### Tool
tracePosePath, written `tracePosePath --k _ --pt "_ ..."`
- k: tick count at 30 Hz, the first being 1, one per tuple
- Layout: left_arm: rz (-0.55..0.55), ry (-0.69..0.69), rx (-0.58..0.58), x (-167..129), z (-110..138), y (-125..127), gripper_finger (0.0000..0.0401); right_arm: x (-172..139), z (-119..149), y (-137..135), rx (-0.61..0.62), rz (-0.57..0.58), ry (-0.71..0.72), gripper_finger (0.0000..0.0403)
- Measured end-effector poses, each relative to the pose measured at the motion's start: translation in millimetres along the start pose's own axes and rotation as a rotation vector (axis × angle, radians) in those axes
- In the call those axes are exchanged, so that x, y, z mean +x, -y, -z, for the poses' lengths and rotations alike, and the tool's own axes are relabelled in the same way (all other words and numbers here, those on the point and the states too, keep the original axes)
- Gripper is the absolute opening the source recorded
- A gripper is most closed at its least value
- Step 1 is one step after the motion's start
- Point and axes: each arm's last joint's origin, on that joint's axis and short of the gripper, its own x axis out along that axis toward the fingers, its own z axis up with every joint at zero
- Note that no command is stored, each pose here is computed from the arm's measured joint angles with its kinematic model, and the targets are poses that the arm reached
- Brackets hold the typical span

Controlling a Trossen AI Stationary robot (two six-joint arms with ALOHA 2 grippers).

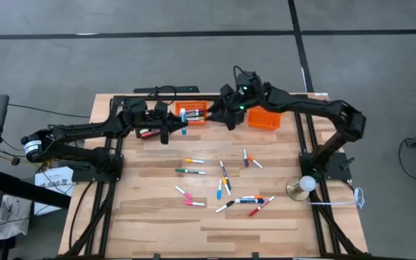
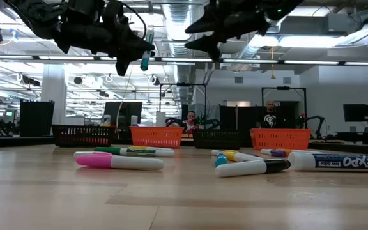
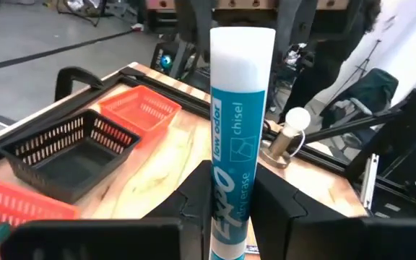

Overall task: Pick & Place Markers
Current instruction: Put the large light blue marker pen into the left orange bin

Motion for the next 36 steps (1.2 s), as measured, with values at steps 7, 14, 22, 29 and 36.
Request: tracePosePath --k 7,14,22,29,36 --pt "-0.058 -0.069 0.067 -0.9 -20.5 -6.1 0.0063 -42.4 24.1 -20.6 -0.046 0.176 0.069 0.0184" --pt "-0.114 -0.148 0.124 5.1 -42.2 -17.9 0.0063 -79.1 62.5 -36.1 0.000 0.294 0.256 0.0174" --pt "-0.153 -0.322 0.189 36.6 -43.9 -51.7 0.0063 -99.6 101.6 -48.3 0.084 0.375 0.404 0.0176" --pt "-0.204 -0.486 0.242 64.9 -41.2 -97.0 0.0065 -102.9 111.5 -53.4 0.082 0.364 0.413 0.0171" --pt "-0.261 -0.724 0.265 79.8 -24.3 -138.5 0.0065 -109.8 109.2 -56.7 0.077 0.397 0.456 0.0169"
